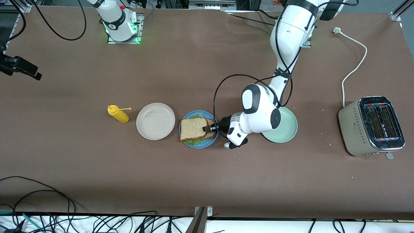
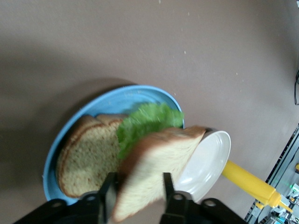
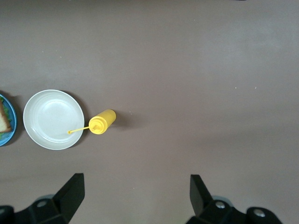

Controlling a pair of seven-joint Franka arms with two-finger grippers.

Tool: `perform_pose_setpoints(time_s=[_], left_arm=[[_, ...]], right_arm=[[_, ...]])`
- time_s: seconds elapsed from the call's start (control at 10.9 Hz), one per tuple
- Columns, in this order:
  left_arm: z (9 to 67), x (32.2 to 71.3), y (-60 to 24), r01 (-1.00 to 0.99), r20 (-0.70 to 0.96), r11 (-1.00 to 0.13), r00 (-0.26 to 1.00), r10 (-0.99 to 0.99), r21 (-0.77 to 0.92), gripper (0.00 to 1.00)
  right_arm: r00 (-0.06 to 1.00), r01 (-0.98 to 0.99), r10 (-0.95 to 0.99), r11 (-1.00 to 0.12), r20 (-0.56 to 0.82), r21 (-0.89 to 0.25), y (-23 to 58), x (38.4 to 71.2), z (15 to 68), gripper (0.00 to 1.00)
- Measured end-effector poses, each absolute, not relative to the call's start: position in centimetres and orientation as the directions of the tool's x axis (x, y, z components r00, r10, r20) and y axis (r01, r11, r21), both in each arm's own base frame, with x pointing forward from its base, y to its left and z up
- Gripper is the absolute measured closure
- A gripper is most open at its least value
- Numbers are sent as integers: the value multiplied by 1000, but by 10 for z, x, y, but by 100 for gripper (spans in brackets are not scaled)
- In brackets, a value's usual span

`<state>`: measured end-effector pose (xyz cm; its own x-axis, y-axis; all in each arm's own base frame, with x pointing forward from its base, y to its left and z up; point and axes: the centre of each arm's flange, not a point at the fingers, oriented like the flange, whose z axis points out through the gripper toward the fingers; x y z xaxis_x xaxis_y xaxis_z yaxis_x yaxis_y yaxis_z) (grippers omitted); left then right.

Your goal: Make sandwich in blue plate with both arms

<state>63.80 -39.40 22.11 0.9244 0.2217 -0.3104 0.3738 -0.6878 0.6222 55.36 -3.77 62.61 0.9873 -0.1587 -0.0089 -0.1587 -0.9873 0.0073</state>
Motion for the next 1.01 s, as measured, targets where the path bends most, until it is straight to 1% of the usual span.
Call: perform_pose_setpoints(time_s=[0.37,0.64,0.82,1.01], left_arm=[[204,650,-361,332,-265,-705,941,208,626,1],[211,672,-313,360,-267,-691,933,243,627,0],[241,690,-265,347,-267,-701,937,227,623,0],[273,694,-225,367,-277,-666,930,242,649,0]], right_arm=[[987,-157,-158,-988,-41,9,-37,554,619,0],[986,-151,-152,-988,-71,10,-33,550,618,0],[985,-151,-151,-988,-86,11,-33,548,616,0],[984,-150,-151,-989,-92,11,-33,548,616,0]])
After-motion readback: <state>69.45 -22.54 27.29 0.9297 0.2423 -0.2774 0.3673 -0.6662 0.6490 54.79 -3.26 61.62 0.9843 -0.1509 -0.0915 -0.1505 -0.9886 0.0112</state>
